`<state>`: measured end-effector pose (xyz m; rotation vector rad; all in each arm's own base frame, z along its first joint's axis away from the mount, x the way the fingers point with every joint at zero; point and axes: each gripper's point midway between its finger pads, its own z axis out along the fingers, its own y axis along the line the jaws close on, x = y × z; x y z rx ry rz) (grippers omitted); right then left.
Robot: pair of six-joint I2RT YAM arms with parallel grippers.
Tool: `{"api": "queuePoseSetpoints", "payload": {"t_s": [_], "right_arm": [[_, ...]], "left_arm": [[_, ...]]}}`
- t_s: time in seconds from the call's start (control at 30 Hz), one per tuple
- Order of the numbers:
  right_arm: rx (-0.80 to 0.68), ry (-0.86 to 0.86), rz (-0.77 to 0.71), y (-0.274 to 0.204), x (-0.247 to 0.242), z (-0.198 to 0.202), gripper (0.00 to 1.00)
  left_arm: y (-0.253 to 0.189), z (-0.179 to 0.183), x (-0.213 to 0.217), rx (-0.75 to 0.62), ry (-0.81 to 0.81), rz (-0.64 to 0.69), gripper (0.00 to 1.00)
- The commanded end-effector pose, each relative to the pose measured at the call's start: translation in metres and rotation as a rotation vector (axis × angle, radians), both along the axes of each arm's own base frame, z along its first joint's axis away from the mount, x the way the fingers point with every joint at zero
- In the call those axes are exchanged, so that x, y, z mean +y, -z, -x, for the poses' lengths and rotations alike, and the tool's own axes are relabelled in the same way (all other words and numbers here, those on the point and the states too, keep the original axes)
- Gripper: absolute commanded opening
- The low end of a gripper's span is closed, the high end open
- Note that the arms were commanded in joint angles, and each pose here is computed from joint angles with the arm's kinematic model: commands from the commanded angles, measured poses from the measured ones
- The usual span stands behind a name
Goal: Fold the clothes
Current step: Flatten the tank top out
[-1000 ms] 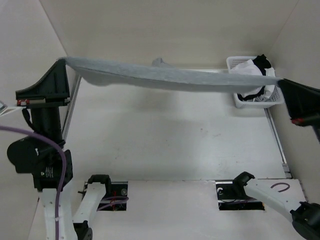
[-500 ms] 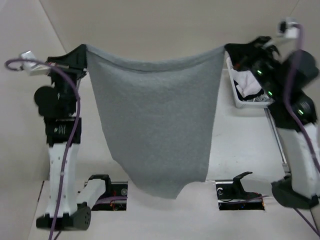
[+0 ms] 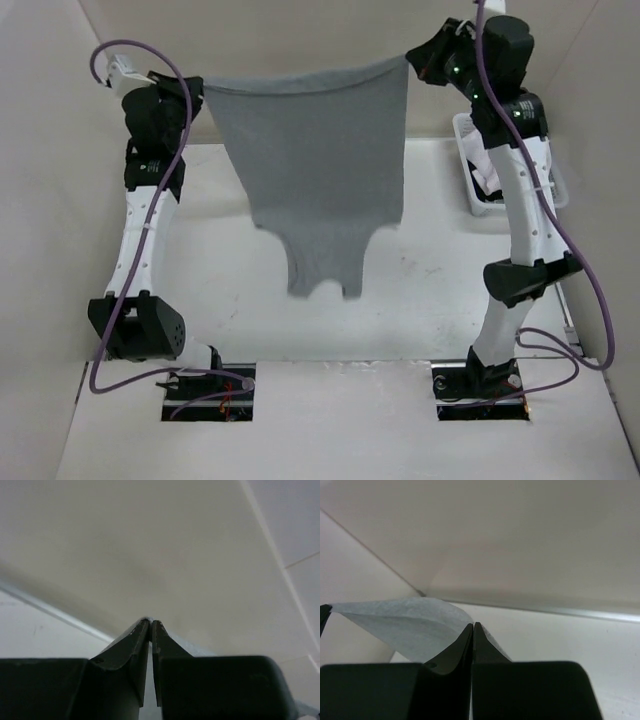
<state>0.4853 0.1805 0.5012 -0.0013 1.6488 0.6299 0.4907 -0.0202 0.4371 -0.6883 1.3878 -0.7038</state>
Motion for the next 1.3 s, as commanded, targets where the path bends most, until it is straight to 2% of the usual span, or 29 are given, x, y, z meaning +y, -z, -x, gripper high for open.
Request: {"api": "queuePoseSetpoints", "payload": {"t_s": [0.0,0.17,0.33,0.5,0.6,0.7,0.87,0.97,1.1,1.27], "right_arm": [[-0.247,0.012,-0.069,-0.1,-0.018,0.048,0.0],[-0.299,0.014,-0.08,-0.123,-0.026,0.077,0.0],[-0.219,0.003,-0.015,-0.08,-0.023,0.091,0.0],[-0.108,-0.005,-0.017,0.006,-0.024,0.116,0.0],[-0.041,-0.008,-0.013,0.069,-0.023,0.146,0.0],[0.037,-0.015,-0.071,0.128,-0.023,0.182,0.0],[0.224,-0.082,-0.144,0.236,-0.014,0.24,0.0],[0.364,-0.115,-0.193,0.291,-0.007,0.275,0.0],[0.515,-0.135,-0.2,0.341,0.0,0.314,0.0],[0.583,-0.152,-0.155,0.364,0.011,0.329,0.0]], "left_arm": [[-0.142,0.066,0.005,-0.368,-0.023,-0.047,0.05],[-0.159,0.088,0.007,-0.415,-0.026,-0.062,0.06],[-0.119,0.102,0.005,-0.378,-0.024,-0.047,0.06],[-0.027,0.124,-0.002,-0.253,0.006,0.003,0.06],[0.047,0.149,-0.005,-0.151,0.015,0.033,0.06],[0.111,0.183,-0.003,-0.051,0.017,0.04,0.06],[0.158,0.241,-0.009,0.063,0.039,0.003,0.07],[0.195,0.267,-0.016,0.188,0.056,0.007,0.07],[0.251,0.291,-0.012,0.406,0.022,-0.004,0.07],[0.267,0.291,0.0,0.446,-0.08,0.062,0.07]]}}
